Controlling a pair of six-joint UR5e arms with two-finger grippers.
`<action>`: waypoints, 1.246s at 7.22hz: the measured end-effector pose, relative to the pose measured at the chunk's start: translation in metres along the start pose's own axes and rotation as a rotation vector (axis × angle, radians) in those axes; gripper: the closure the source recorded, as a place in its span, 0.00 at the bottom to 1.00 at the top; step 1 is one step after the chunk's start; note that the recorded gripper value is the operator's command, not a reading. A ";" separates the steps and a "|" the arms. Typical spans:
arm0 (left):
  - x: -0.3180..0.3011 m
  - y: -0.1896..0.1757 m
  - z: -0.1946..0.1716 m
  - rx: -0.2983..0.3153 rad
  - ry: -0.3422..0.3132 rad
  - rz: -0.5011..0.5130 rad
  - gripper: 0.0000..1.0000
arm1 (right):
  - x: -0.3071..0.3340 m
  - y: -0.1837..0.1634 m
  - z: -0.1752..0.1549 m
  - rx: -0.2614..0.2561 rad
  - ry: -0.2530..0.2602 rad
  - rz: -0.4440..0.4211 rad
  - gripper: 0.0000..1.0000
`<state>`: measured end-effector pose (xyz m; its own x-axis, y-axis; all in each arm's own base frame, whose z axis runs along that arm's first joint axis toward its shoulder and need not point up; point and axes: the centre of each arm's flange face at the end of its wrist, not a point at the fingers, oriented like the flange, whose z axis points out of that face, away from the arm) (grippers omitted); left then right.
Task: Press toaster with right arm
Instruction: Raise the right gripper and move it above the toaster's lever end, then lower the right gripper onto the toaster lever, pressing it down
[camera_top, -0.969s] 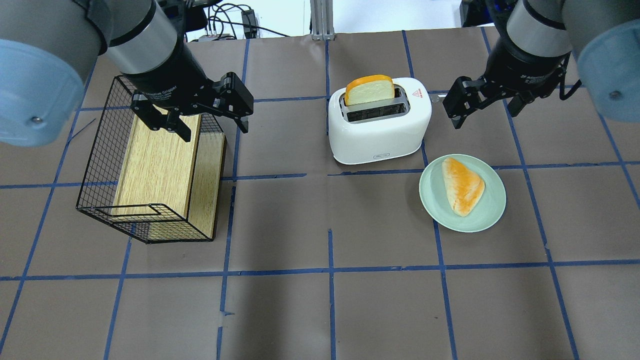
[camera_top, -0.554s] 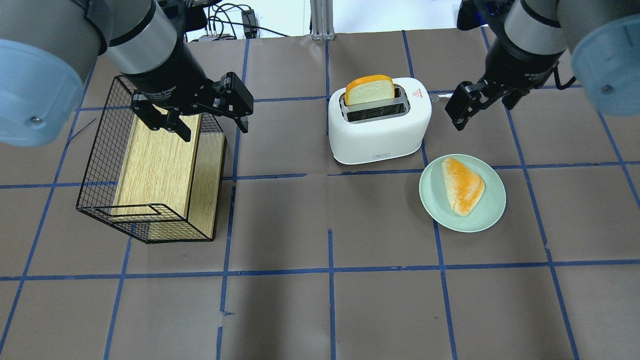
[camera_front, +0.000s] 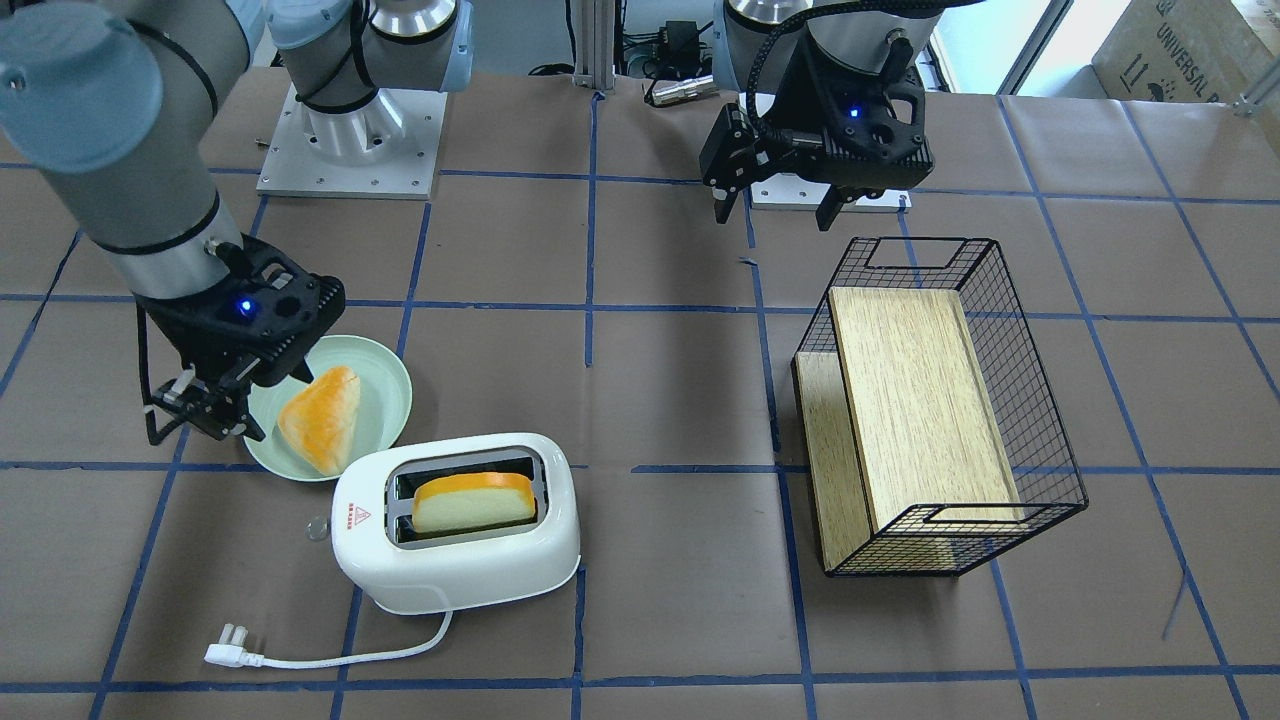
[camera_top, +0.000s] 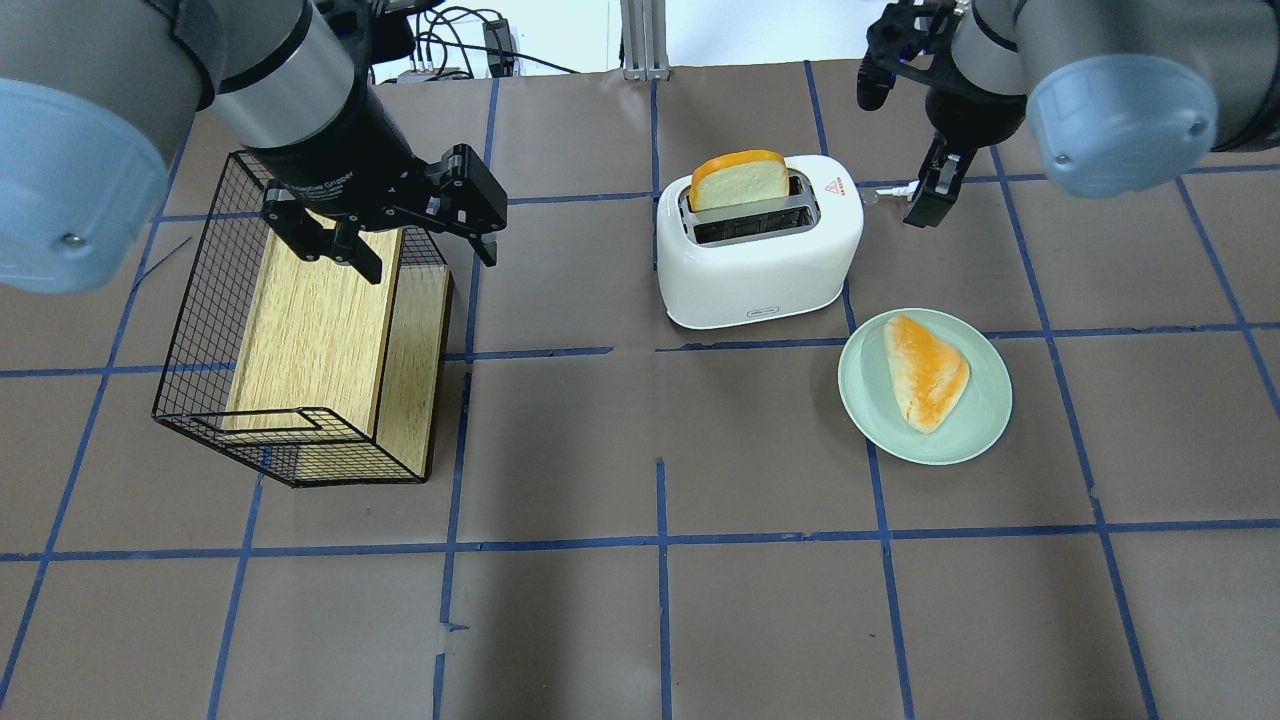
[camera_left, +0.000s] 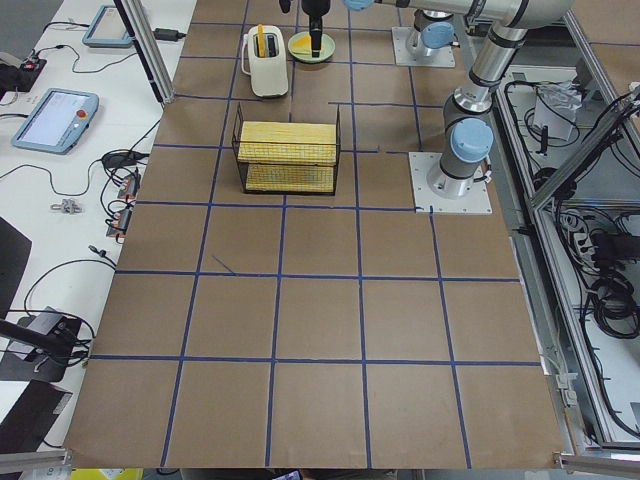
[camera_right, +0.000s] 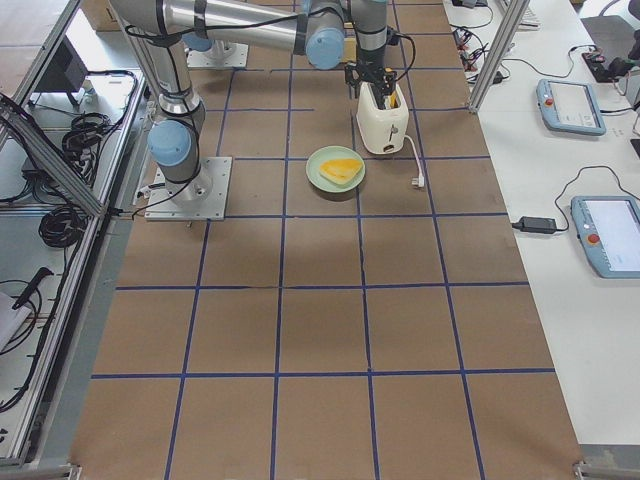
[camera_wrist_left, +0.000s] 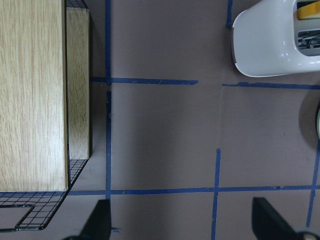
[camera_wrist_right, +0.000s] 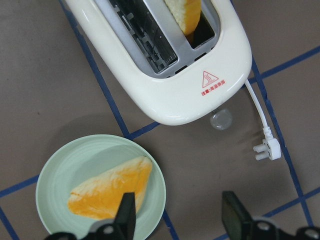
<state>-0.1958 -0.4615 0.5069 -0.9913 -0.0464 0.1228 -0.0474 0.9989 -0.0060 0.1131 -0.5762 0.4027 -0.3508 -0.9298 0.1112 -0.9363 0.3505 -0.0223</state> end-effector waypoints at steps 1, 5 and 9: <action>0.000 0.000 0.000 0.000 0.000 0.000 0.00 | 0.006 -0.002 0.015 -0.001 -0.008 -0.085 0.93; 0.000 0.000 0.000 0.001 0.000 0.000 0.00 | 0.031 -0.012 0.063 0.015 0.015 -0.253 0.93; 0.000 0.000 0.000 0.001 0.000 0.000 0.00 | 0.041 -0.018 0.079 0.037 0.035 -0.321 0.93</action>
<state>-0.1958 -0.4613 0.5072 -0.9913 -0.0462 0.1229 -0.0474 0.9989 -0.0066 0.1137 -0.6297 0.3293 -0.0373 -0.9875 0.1529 -0.9992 0.0352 -0.0163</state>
